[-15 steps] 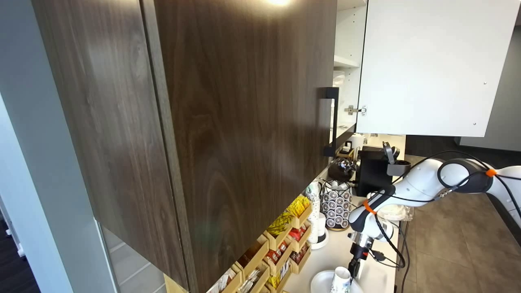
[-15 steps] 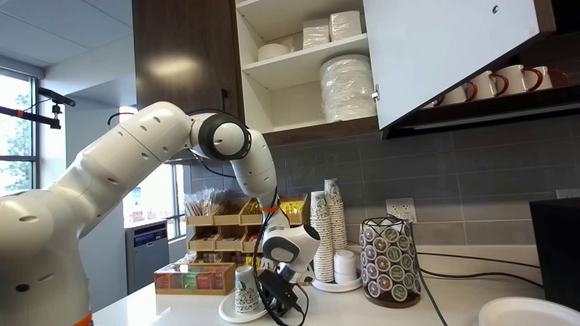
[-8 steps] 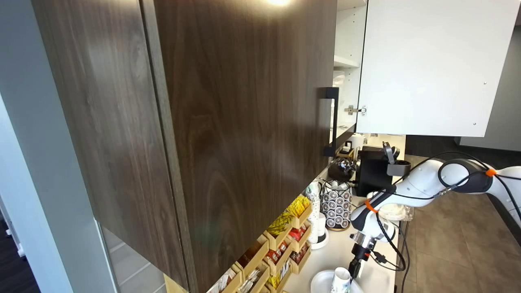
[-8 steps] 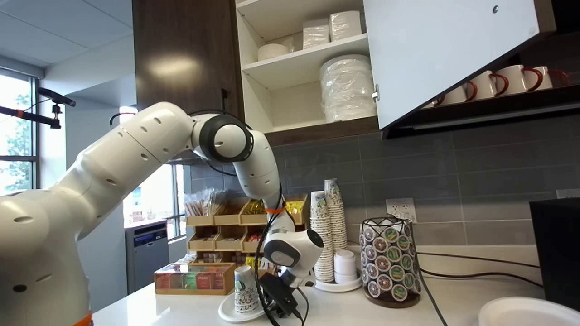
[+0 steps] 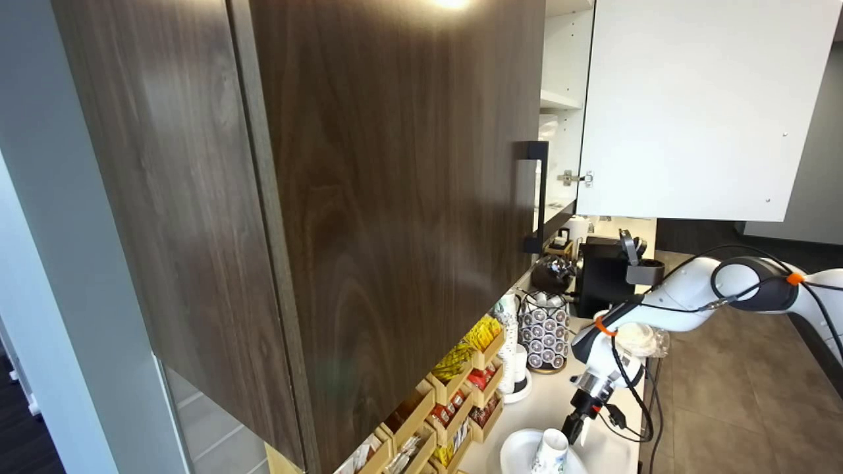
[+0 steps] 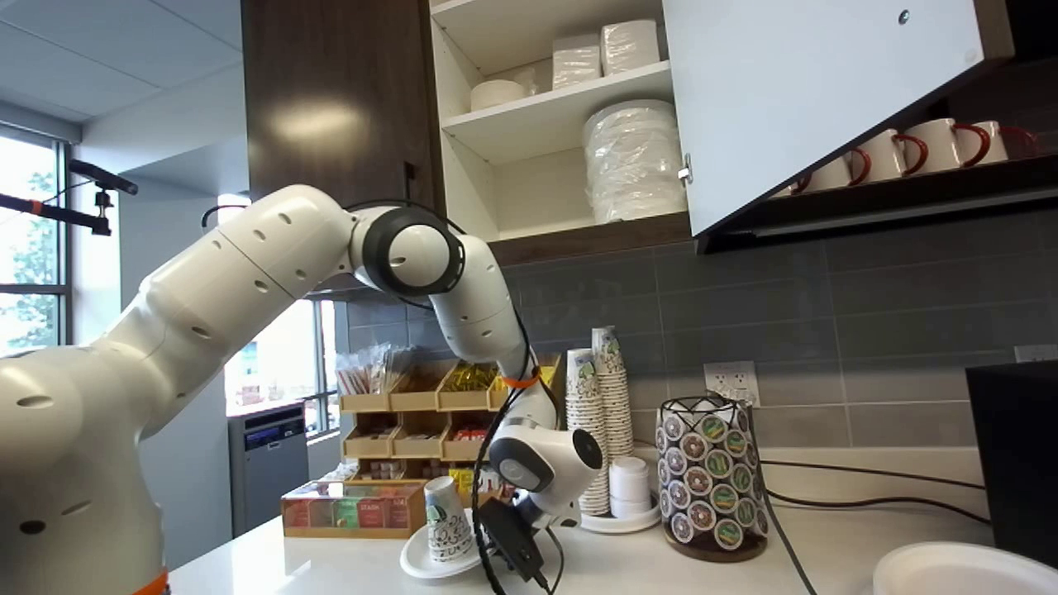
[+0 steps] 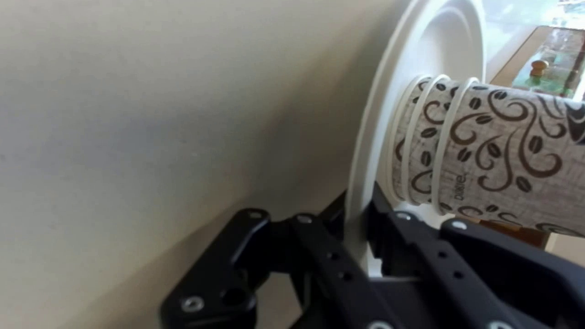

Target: Stack all the upside down white cups on the kitchen counter together and put them on the white plate, pick up the white plate and put it in the bottom shelf of the open cabinet

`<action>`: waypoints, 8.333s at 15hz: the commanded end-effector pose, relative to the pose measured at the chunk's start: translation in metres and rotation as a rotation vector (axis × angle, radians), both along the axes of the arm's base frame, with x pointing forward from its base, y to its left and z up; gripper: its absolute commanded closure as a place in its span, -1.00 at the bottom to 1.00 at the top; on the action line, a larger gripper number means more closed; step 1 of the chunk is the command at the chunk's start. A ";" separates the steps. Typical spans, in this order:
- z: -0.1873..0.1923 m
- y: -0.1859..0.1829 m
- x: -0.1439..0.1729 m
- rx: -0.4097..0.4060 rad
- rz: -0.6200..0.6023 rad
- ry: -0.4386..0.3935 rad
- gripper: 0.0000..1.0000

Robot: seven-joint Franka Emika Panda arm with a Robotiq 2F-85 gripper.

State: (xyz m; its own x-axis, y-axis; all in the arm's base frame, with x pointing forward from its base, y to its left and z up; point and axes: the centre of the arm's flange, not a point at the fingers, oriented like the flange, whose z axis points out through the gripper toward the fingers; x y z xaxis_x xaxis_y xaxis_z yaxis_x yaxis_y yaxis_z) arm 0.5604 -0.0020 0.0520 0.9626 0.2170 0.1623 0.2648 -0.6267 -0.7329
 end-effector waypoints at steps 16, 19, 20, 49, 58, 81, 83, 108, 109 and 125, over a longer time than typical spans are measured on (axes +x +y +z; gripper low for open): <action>0.111 -0.076 -0.062 0.113 -0.150 0.092 0.82; 0.135 -0.081 -0.078 0.118 -0.168 0.130 0.80; 0.142 -0.081 -0.082 0.121 -0.175 0.140 0.82; 0.274 -0.121 -0.103 0.041 -0.227 0.120 0.86; 0.330 -0.119 -0.110 0.084 -0.214 0.173 0.86; 0.444 -0.135 -0.104 0.082 -0.295 0.118 0.86; 0.448 -0.135 -0.104 0.081 -0.300 0.118 0.86; 0.559 -0.150 -0.092 0.021 -0.382 0.042 0.88; 0.559 -0.150 -0.092 0.021 -0.382 0.042 0.89; 0.643 -0.131 -0.058 0.076 -0.424 -0.011 0.89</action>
